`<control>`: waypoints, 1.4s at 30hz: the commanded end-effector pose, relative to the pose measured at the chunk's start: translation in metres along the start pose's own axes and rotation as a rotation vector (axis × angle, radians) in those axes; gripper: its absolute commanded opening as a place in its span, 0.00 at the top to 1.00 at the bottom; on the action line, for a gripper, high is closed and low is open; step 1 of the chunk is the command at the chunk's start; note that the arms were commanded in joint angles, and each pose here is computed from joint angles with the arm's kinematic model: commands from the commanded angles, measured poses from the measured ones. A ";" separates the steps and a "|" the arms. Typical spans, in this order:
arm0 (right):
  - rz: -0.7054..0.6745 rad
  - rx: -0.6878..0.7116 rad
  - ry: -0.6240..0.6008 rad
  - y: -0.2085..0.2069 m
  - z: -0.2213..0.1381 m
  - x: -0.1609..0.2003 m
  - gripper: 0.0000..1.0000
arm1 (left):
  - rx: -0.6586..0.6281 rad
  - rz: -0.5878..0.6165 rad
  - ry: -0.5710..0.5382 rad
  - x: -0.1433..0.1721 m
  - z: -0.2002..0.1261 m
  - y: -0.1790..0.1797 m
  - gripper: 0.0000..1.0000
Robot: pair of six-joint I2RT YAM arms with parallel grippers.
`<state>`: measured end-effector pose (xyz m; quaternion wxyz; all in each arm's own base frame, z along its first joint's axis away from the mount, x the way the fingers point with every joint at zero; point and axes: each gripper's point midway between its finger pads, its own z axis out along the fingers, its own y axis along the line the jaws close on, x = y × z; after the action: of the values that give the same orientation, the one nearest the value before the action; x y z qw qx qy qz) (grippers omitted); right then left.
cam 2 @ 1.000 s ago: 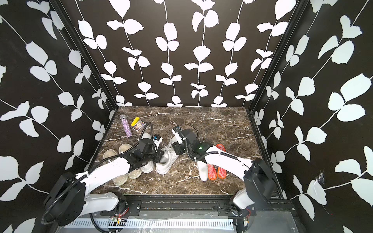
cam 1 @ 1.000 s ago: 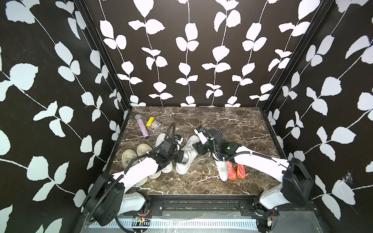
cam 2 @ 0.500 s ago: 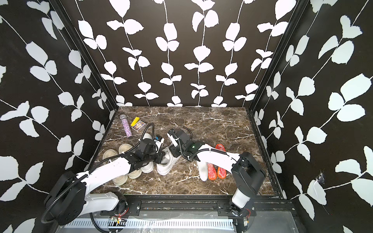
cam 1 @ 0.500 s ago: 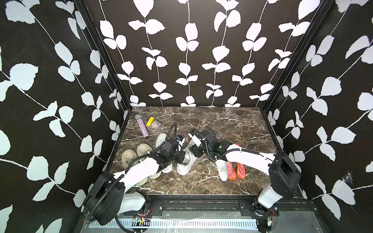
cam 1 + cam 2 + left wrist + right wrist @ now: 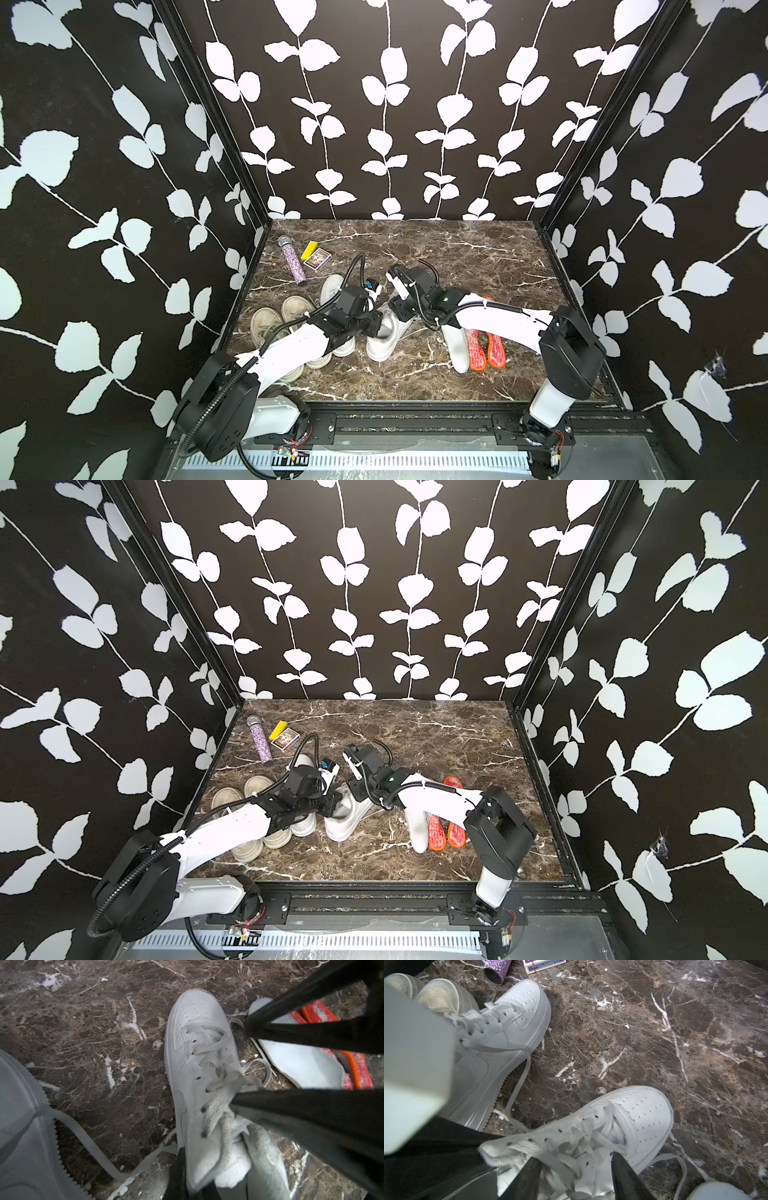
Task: Remove the insole from the shoe
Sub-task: Untie the shoelace on the shoe.
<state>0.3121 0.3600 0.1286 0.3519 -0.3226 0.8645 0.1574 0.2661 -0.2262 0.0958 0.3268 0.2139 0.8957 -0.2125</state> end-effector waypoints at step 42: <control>0.058 0.355 0.007 -0.047 0.009 0.024 0.52 | 0.120 0.043 -0.083 -0.028 -0.013 -0.034 1.00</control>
<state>0.3172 0.3347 0.1068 0.3684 -0.2726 0.8866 0.0630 0.2574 -0.2358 0.0966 0.3190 0.2344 0.8900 -0.2262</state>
